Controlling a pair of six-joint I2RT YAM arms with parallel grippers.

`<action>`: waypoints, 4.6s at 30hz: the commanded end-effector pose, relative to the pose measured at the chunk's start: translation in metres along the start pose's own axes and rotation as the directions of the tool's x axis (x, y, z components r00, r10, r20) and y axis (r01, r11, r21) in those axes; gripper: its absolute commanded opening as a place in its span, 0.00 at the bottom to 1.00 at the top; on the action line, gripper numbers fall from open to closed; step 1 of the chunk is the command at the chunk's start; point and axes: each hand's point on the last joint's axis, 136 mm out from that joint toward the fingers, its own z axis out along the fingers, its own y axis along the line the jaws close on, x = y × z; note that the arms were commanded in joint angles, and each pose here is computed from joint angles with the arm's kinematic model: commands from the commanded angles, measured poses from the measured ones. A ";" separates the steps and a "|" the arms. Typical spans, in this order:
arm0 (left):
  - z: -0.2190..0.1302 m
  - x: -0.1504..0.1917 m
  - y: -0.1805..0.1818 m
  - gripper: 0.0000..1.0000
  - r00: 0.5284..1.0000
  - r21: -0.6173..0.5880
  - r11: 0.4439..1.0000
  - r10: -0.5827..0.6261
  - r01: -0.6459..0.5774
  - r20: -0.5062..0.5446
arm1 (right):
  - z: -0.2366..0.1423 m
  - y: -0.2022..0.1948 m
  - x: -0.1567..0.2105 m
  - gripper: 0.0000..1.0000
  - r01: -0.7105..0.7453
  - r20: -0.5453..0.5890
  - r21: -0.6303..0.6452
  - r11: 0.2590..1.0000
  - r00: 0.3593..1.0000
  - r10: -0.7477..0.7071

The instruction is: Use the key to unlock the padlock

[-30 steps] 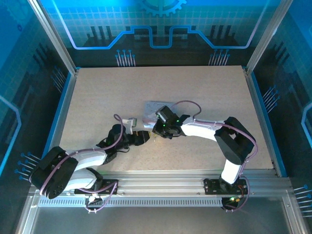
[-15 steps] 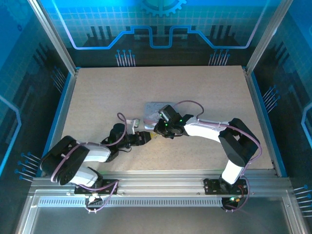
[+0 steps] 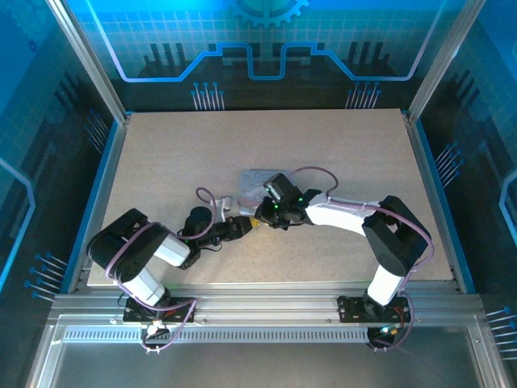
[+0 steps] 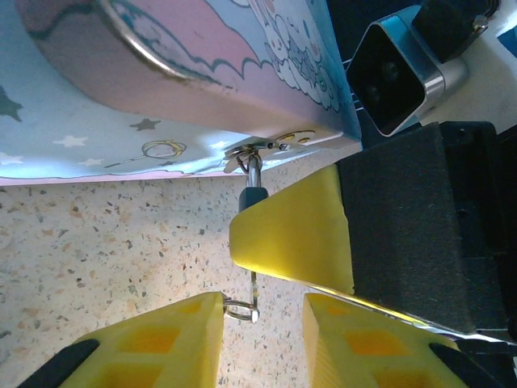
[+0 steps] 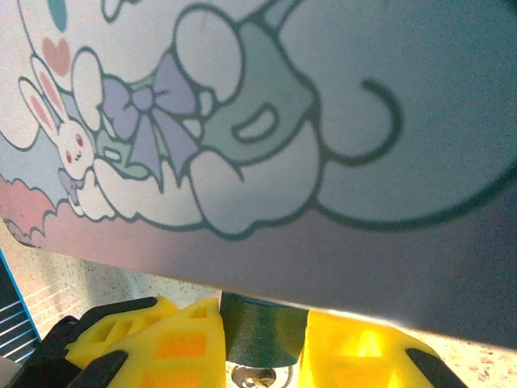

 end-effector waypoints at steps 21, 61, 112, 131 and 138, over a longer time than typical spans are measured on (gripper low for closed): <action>0.007 0.010 0.007 0.23 0.998 0.021 1.000 0.011 -0.012 0.054 | -0.007 0.011 -0.005 0.06 -0.012 -0.001 -0.049 0.999 1.000 0.011; 0.017 0.009 0.004 0.00 0.988 -0.032 0.989 0.144 -0.142 0.050 | -0.008 0.016 0.001 0.05 -0.031 -0.020 -0.050 0.998 0.999 0.031; 0.001 0.007 -0.034 0.00 0.442 -0.297 0.381 0.880 -0.876 -0.174 | -0.040 0.043 0.001 0.04 -0.018 -0.105 -0.098 0.995 0.994 0.007; 0.016 0.030 -0.026 0.00 0.241 -0.317 0.143 0.924 -0.938 -0.298 | -0.030 0.035 0.006 0.04 0.011 -0.148 -0.051 0.999 0.989 -0.018; 0.012 0.035 -0.026 0.00 0.532 -0.301 0.464 0.821 -0.833 -0.207 | -0.028 0.025 0.002 0.06 0.005 -0.117 -0.039 0.999 0.993 -0.009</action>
